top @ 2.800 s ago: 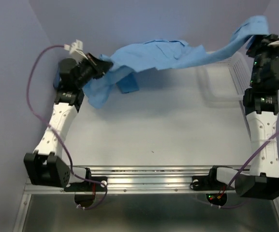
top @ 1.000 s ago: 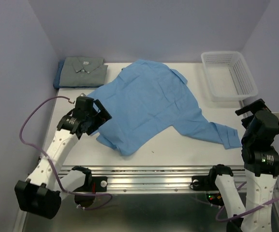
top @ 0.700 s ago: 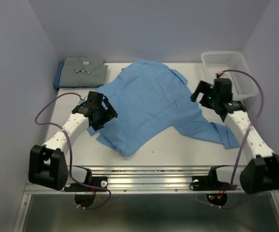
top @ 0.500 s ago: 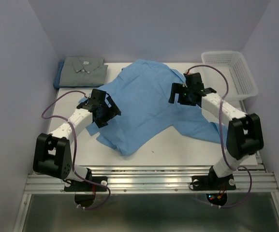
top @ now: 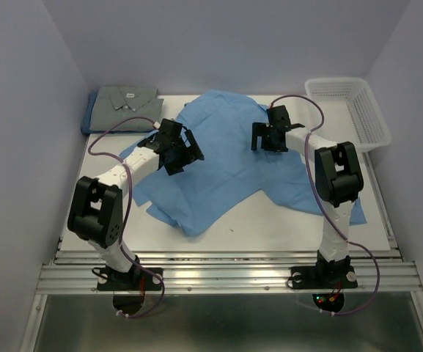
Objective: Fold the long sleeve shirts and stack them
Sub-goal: Flatten the shirt out
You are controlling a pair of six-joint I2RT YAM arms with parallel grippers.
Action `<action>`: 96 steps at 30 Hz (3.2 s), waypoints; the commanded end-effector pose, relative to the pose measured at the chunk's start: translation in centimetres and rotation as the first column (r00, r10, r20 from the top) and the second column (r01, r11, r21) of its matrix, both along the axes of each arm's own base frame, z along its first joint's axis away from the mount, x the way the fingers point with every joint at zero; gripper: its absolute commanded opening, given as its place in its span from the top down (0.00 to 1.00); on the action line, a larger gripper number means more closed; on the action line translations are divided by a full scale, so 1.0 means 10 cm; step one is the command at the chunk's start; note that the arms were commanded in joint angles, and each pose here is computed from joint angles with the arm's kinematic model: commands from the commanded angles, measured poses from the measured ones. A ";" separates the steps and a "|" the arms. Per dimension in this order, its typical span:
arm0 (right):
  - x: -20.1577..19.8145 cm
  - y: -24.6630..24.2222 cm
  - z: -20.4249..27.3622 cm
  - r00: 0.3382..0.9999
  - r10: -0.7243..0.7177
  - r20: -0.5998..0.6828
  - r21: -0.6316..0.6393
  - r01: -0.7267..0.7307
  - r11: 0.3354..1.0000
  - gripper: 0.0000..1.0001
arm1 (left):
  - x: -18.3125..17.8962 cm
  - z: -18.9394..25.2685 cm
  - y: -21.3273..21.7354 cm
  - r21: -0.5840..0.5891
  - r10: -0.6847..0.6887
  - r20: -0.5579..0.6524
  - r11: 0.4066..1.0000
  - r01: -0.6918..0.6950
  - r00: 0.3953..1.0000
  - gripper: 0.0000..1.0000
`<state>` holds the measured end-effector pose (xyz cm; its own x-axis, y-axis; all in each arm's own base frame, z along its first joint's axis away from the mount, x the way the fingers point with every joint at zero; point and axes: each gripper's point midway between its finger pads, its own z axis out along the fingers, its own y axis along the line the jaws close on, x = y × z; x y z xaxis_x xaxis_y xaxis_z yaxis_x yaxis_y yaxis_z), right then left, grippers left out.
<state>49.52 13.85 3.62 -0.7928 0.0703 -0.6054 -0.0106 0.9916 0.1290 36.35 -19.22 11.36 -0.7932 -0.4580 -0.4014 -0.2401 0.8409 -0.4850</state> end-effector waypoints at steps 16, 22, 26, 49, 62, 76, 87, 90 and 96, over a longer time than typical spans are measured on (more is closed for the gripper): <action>-0.91 -0.86 -0.33 0.929 -0.353 -0.107 -0.053 0.350 0.935 0.00 | -0.90 -0.96 0.76 0.342 0.150 -0.298 0.939 -0.041 0.943 0.01; -1.21 -0.96 -0.28 0.904 -0.416 -0.100 -0.058 0.412 0.909 0.00 | -1.10 -1.09 1.04 0.388 0.223 -0.329 0.918 -0.084 0.918 0.01; -1.51 -1.02 -0.32 0.888 -0.445 -0.119 -0.064 0.441 0.895 0.00 | -1.03 -1.03 1.09 0.388 0.233 -0.296 0.916 -0.106 0.926 0.01; -1.22 -0.83 0.62 0.954 -0.273 0.123 0.078 0.265 0.961 0.00 | 0.78 0.10 0.51 0.329 -0.002 0.071 0.944 -0.022 0.997 0.01; -0.92 -0.62 0.76 0.963 -0.199 0.181 0.133 0.177 0.975 0.00 | -0.32 -0.18 0.20 0.129 -0.042 0.027 0.991 0.038 0.999 0.01; -1.08 -0.74 0.18 0.963 -0.269 0.017 0.051 0.268 0.962 0.00 | -0.82 -0.95 0.73 0.357 0.136 -0.187 0.932 -0.061 0.973 0.01; -1.21 -0.92 0.12 0.950 -0.311 0.009 -0.035 0.311 0.950 0.00 | -0.97 -1.04 0.98 0.417 0.204 -0.213 0.904 -0.100 0.955 0.01; -1.23 -0.97 0.24 0.944 -0.326 0.050 -0.042 0.328 0.944 0.00 | -0.88 -1.01 0.98 0.431 0.197 -0.207 0.898 -0.092 0.958 0.01; -1.38 -1.07 0.43 0.928 -0.359 0.100 -0.039 0.364 0.931 0.00 | -0.64 -0.93 0.87 0.414 0.161 -0.194 0.908 -0.068 0.968 0.01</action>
